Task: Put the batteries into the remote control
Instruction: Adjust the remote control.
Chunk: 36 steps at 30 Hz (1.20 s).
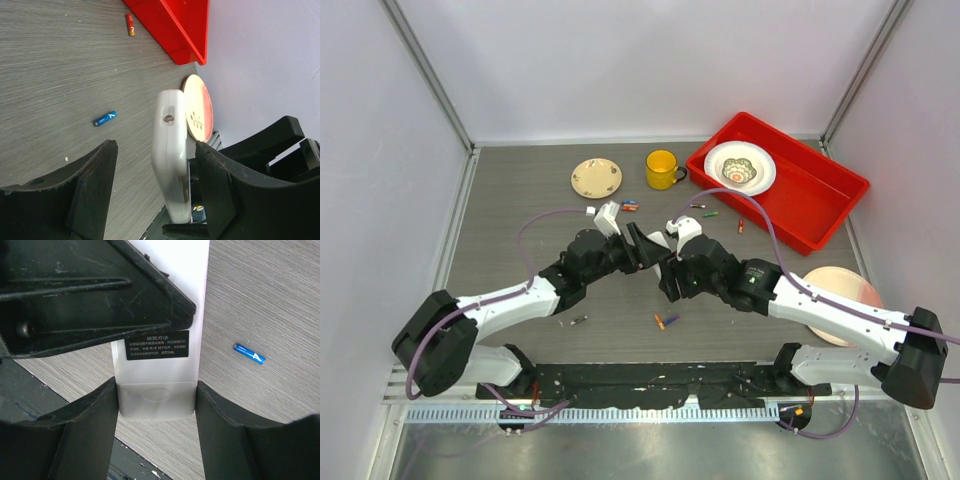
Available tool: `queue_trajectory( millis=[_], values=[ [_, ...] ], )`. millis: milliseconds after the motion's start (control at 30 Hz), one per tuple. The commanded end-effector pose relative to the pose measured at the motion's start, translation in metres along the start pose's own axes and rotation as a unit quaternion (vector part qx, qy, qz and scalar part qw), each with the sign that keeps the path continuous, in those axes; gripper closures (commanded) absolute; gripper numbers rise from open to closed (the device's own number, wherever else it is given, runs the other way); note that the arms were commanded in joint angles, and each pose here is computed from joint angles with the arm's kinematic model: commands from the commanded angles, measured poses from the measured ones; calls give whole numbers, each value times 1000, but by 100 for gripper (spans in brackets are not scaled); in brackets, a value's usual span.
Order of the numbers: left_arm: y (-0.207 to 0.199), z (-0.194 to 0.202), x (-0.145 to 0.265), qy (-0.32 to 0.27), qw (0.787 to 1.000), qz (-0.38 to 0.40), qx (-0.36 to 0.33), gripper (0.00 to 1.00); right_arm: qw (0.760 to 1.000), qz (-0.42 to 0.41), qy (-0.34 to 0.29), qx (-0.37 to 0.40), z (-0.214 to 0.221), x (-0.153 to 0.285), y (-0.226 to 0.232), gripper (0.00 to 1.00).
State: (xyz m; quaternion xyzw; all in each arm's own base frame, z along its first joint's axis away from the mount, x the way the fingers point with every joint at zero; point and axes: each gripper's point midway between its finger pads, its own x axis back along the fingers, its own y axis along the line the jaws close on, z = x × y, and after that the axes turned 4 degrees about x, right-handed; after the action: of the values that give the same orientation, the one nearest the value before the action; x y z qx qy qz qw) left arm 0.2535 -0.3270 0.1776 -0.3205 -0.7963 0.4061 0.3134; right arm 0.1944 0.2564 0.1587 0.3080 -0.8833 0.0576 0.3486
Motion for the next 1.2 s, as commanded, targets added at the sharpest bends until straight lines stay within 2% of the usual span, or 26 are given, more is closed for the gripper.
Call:
queue_trajectory(
  millis=[0, 133, 267, 433, 533, 567, 633, 667, 700, 733, 767, 867, 967, 1033, 1167],
  values=[
    [-29, -7, -3, -18, 998, 58, 7, 35, 999, -7, -43, -1, -28, 3, 8, 99],
    [-33, -5, -5, -14, 998, 68, 6, 43, 999, -9, -41, 1, -27, 2, 9, 99],
    [-32, 0, -6, -7, 997, 74, 6, 56, 999, -7, -41, 3, -28, 2, 8, 99],
    [-29, 5, -6, -4, 997, 80, 15, 60, 999, -5, -43, 4, -28, 3, 7, 99],
    [-28, 6, -5, -4, 996, 82, 16, 77, 999, -4, -43, 4, -28, 3, 7, 99],
    [-28, 6, -5, -4, 996, 82, 16, 88, 999, -3, -41, 4, -27, 3, 6, 99],
    [-28, 5, -5, -9, 996, 83, 18, 100, 999, -2, -42, 4, -27, 4, 6, 99],
    [-27, 5, -5, -9, 996, 83, 19, 100, 999, -1, -43, 3, -28, 4, 5, 96],
    [-27, 4, -4, -15, 996, 85, 18, 100, 999, 0, -44, 1, -28, 5, 5, 88],
    [-29, 1, -3, -22, 996, 88, 19, 100, 999, -1, -44, -1, -29, 6, 5, 77],
    [-27, 0, -3, -27, 996, 87, 20, 100, 999, -5, -48, -4, -30, 8, 7, 58],
    [-23, -10, 0, -57, 995, 76, 18, 100, 998, -17, -53, -11, -32, 12, 11, 36],
    [-17, -29, 4, -99, 993, 62, 17, 100, 997, -37, -58, -20, -35, 20, 17, 28],
    [-10, -44, 8, -138, 989, 48, 15, 100, 996, -44, -67, -33, -37, 26, 18, 27],
    [-12, -61, 15, -178, 983, 39, -6, 100, 990, -44, -103, -86, -34, 25, 14, 24]
  ],
)
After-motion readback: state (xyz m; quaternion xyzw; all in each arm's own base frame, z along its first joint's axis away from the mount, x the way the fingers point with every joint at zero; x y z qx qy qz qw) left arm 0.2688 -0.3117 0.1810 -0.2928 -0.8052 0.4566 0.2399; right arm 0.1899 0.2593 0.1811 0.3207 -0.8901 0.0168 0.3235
